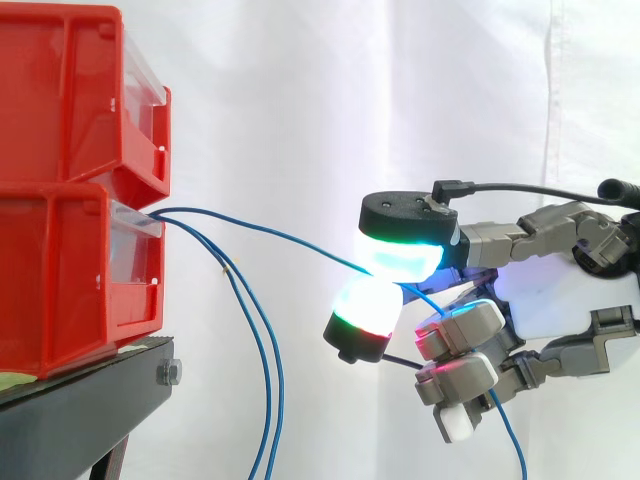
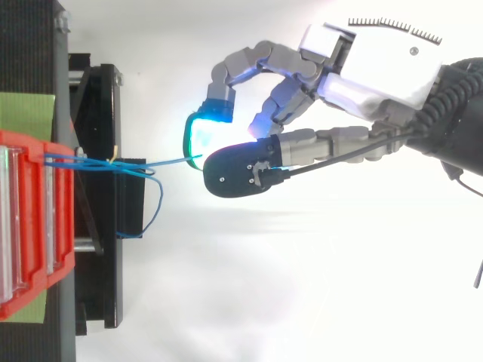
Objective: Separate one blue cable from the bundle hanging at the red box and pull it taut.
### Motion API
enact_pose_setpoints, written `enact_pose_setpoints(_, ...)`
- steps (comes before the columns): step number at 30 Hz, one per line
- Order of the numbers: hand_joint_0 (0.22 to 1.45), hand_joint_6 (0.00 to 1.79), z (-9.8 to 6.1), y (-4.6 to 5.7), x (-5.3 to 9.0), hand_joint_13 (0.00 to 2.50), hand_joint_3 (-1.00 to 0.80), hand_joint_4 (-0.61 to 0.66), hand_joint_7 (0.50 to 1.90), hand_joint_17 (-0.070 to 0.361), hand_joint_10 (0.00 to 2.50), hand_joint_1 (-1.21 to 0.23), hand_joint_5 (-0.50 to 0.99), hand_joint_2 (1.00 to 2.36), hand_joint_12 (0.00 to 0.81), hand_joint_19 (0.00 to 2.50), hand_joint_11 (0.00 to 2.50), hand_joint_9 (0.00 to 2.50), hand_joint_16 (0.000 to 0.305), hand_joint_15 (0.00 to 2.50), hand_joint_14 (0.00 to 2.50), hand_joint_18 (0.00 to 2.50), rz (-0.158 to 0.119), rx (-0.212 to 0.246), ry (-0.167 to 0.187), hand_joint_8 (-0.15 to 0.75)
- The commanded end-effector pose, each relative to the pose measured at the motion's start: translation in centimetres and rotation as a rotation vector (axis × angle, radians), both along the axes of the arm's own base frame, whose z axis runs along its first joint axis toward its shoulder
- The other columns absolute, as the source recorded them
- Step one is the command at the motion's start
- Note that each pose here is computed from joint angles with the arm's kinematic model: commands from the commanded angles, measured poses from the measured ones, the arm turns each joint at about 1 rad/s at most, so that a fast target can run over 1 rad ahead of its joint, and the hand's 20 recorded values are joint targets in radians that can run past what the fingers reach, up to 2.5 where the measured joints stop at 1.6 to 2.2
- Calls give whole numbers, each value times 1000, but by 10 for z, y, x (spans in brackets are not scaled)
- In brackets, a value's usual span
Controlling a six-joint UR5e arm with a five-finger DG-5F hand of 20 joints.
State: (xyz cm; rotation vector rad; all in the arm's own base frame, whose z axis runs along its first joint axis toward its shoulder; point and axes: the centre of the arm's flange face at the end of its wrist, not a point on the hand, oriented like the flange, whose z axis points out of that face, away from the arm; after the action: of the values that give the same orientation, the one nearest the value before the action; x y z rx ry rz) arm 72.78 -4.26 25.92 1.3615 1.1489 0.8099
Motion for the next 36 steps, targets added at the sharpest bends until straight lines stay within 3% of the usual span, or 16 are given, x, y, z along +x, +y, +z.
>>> enact_pose_setpoints(1,693,934,0,0,0,1098,-183,-99,1099,93,353,-709,-204,1028,310,802,1567,1080,41,1705,1,728,0,0,-1,259)
enact_pose_setpoints(36,694,934,0,0,0,1101,-182,-98,1100,93,317,-709,-204,1027,310,801,1584,1091,41,1672,1,729,0,0,-1,259)
